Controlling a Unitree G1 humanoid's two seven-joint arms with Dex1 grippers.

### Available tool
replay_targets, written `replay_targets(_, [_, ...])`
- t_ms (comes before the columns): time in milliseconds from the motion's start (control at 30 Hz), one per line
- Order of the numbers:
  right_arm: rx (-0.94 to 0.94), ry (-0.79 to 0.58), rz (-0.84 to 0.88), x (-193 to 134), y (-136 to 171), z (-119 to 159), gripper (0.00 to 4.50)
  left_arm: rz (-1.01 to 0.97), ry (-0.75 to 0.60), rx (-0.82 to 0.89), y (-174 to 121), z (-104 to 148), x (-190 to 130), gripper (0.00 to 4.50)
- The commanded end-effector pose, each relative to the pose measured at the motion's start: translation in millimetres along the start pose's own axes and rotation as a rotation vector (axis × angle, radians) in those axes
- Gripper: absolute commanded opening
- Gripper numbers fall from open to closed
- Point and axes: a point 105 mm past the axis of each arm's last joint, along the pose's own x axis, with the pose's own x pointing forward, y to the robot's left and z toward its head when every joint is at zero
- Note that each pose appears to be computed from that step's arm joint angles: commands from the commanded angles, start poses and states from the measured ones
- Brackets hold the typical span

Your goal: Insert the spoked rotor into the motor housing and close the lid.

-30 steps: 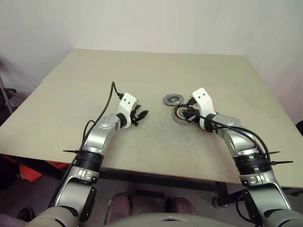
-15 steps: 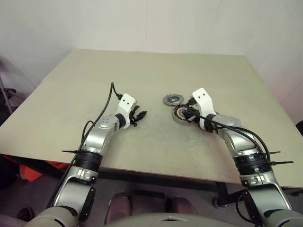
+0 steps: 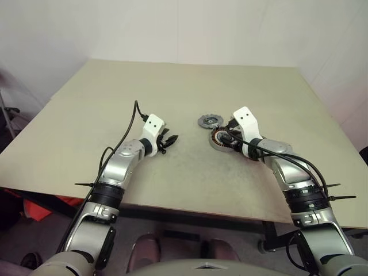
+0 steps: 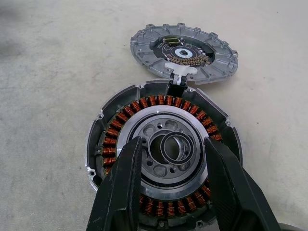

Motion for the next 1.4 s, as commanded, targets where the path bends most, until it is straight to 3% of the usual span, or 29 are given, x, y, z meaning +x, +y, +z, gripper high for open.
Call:
replay_targets(33, [-0.031, -0.076, -0.021, -6.8, -5.4, 24.4, 2.27, 0.006, -0.047, 0.038, 3.8, 16.6, 0.1, 2.43])
replay_targets(100, [-0.027, -0.078, -0.030, -6.8, -7.7, 25.2, 2.09, 0.005, -0.047, 0.037, 3.4, 16.1, 0.5, 2.43])
replay_targets(200, [-0.023, -0.081, -0.034, -8.0, -9.8, 26.4, 1.37, 0.004, -0.046, 0.035, 2.8, 15.4, 0.8, 2.43])
replay_targets(700, [0.013, -0.092, -0.057, -8.1, -18.4, 28.2, 1.37, 0.008, -0.038, 0.031, 3.1, 11.8, 0.1, 2.43])
replay_targets(900, [0.016, -0.070, -0.063, -4.1, -19.7, 20.5, 0.05, 0.010, -0.038, 0.031, 3.9, 11.6, -0.3, 2.43])
replay_targets(1400, [0.001, -0.044, -0.018, -1.9, -3.2, 10.1, 0.05, 0.021, -0.033, 0.031, 7.3, 10.7, -1.9, 2.43])
